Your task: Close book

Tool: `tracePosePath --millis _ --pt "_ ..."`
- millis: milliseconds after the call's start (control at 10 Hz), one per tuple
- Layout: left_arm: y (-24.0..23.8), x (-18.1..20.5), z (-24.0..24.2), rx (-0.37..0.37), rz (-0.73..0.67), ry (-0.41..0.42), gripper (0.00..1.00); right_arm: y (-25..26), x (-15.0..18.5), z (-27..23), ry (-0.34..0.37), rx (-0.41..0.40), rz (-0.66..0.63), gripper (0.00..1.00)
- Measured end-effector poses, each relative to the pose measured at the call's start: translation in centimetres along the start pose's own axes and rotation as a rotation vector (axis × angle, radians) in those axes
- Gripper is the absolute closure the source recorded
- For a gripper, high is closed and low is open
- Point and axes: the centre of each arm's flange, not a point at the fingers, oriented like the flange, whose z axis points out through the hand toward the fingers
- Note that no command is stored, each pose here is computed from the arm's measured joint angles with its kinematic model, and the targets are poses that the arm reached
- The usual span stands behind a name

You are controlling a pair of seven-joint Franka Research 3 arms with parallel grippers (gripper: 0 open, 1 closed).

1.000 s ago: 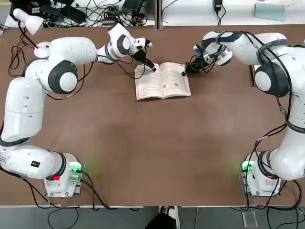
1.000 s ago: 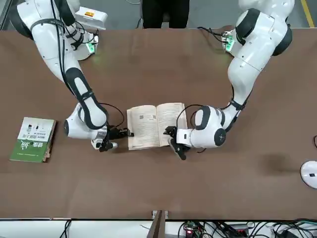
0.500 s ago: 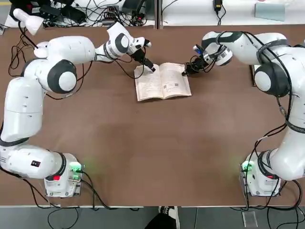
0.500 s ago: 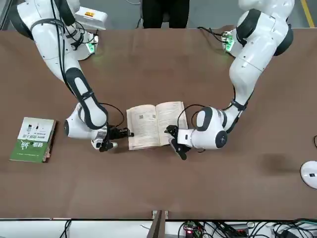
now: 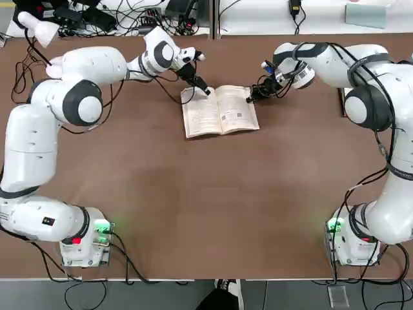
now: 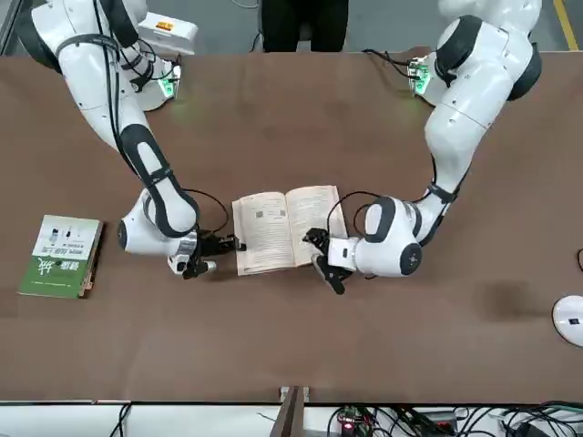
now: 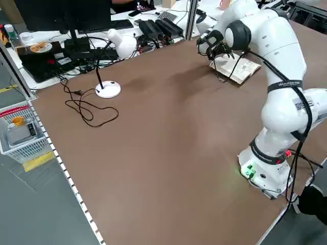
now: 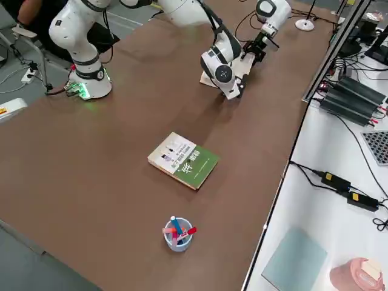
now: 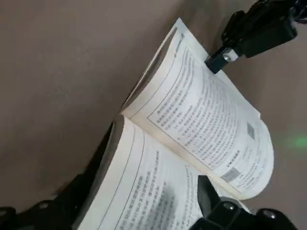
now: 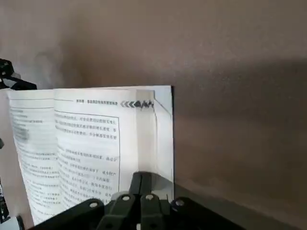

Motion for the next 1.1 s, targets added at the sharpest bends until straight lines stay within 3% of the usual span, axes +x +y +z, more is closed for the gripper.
tracePosePath --millis 1100 --pt "2.9 1.3 -3.3 -0.022 -0.127 -0.023 0.01 0.1 0.0 0.0 0.000 -0.002 -0.008 0.99"
